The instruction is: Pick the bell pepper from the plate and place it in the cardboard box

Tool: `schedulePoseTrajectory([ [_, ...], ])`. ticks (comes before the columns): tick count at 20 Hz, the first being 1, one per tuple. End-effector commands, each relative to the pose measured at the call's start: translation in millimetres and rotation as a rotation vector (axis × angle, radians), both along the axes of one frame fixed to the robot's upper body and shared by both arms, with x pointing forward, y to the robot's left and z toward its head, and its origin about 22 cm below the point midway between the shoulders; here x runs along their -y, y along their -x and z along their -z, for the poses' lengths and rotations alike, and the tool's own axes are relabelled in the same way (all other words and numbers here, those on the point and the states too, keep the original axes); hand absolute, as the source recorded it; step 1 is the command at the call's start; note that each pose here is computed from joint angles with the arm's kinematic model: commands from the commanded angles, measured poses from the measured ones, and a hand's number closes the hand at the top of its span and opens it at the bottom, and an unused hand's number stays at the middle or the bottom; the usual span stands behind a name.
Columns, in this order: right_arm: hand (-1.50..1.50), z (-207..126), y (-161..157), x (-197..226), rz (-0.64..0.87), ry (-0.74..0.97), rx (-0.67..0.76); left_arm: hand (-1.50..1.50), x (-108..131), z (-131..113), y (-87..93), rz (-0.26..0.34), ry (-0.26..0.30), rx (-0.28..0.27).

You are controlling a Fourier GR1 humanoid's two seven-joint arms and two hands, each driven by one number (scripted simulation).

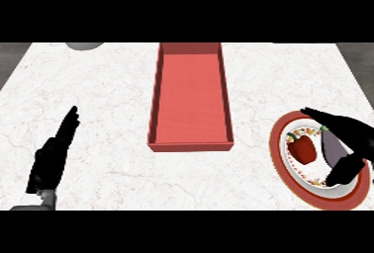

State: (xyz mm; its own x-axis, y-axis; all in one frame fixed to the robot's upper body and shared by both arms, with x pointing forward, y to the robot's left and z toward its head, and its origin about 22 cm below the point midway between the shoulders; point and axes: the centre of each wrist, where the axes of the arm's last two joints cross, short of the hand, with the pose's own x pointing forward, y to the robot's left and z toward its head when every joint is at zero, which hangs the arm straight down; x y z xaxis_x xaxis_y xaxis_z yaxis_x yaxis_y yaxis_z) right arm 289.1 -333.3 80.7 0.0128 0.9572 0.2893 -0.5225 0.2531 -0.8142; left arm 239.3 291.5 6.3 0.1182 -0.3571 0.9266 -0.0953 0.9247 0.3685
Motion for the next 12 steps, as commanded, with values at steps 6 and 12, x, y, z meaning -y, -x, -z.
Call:
schedulePoseTrajectory([
  [6, -1.5, 15, -4, -5, 0.006, 0.007, 0.009, 0.0, 4, 8, -3.7, 0.0, 0.001, -0.016],
  [12, -1.5, 22, -2, -8, 0.027, -0.01, 0.012, 0.0, -4, -16, -2.7, -0.001, -0.015, -0.002],
])
